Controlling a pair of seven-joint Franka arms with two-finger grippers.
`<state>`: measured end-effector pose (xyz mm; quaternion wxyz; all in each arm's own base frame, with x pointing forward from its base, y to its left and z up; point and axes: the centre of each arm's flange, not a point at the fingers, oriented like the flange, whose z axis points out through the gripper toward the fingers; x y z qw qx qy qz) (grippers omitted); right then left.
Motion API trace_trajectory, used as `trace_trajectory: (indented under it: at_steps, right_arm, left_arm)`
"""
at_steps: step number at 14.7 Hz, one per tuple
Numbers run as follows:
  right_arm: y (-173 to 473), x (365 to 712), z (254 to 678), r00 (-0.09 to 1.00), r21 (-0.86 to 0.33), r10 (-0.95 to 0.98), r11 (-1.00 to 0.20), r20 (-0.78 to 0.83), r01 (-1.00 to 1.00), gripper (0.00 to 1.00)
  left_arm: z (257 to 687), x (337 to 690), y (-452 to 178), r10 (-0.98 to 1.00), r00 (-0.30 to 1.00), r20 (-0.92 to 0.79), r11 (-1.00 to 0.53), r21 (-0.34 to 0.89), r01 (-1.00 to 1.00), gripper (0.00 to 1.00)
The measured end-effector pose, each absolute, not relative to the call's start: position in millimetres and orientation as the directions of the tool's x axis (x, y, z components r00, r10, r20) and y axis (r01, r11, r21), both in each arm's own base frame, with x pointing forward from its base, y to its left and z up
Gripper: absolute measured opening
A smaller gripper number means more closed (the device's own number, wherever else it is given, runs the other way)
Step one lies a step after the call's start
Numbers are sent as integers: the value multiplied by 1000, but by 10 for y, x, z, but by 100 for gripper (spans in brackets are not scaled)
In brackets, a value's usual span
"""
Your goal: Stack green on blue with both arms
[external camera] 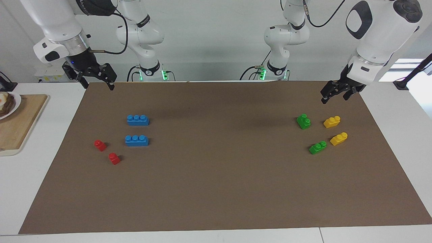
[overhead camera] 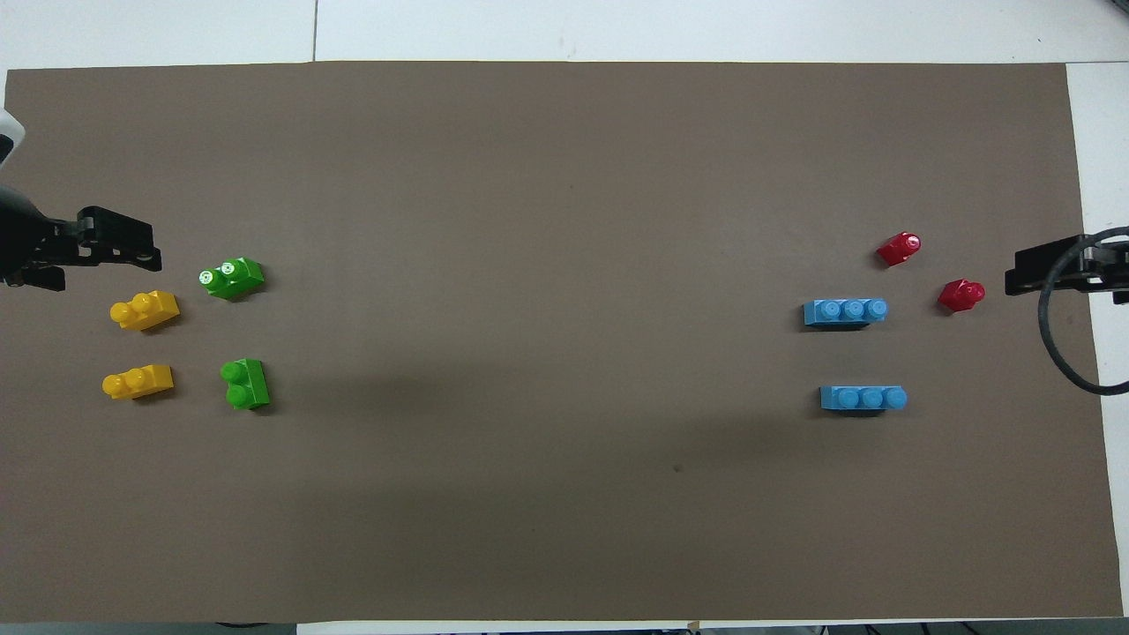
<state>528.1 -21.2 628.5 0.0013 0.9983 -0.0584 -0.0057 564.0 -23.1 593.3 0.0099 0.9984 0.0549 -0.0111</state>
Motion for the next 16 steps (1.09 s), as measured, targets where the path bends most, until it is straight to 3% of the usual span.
trace_trajectory:
  at_steps: [16]
  right_arm:
    - [-212, 5280, 6286, 993, 3, -117, -993, -11, -117, 100]
  left_arm:
    - [5912, 5640, -158, 122, 992, -31, -992, 17, 122, 100]
